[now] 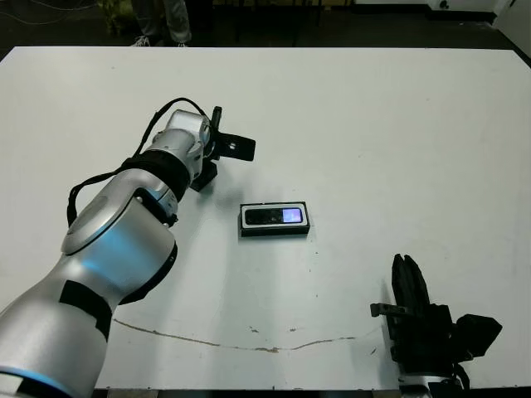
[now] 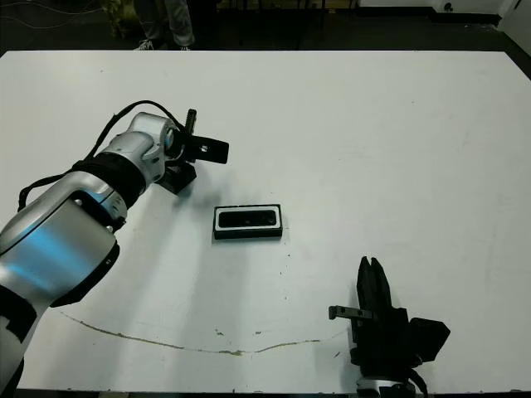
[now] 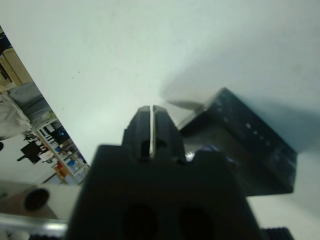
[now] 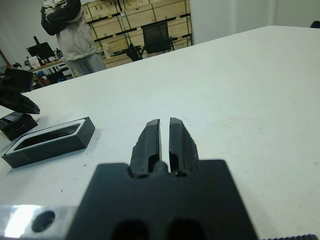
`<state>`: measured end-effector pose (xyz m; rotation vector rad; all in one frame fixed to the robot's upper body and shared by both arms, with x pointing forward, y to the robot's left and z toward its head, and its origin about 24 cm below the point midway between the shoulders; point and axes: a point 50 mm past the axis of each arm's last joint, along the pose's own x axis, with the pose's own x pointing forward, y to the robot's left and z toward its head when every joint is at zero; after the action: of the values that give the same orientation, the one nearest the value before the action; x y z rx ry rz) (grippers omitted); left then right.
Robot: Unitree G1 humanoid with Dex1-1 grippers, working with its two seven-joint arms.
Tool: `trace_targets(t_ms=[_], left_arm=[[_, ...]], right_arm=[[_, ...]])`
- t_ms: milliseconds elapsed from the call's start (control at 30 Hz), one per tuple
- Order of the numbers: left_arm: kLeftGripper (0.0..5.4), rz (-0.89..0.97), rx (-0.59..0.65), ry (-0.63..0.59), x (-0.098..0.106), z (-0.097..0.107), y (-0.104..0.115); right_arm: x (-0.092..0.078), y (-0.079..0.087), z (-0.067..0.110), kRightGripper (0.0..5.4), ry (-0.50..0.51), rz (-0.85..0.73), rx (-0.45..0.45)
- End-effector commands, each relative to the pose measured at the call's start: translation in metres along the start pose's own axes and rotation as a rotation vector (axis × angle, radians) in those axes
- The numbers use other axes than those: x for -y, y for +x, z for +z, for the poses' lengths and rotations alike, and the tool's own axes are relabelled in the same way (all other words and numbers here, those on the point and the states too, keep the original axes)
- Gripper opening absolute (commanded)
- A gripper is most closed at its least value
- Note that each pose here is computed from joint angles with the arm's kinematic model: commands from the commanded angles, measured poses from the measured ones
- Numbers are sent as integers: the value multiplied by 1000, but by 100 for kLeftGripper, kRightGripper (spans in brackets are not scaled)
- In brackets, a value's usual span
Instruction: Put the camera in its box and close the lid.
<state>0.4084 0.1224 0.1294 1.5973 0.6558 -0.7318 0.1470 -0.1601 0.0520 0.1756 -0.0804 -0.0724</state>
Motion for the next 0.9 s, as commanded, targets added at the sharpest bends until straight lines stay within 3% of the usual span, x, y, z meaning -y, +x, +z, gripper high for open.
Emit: trace_targets(t_ms=[33, 100, 467, 900], left_arm=[[2, -109, 42, -92, 29, -7, 16], [2, -104, 100, -206, 32, -4, 17], [2, -91, 328, -512, 62, 10, 1], [2, -133, 442, -680, 103, 7, -25]], right_arm=[[4, -5, -5, 0, -24, -14, -57], [4, -3, -5, 0, -23, -7, -51], [3, 1, -4, 0, -13, -2, -61], [5, 4, -5, 0, 0, 9, -51]])
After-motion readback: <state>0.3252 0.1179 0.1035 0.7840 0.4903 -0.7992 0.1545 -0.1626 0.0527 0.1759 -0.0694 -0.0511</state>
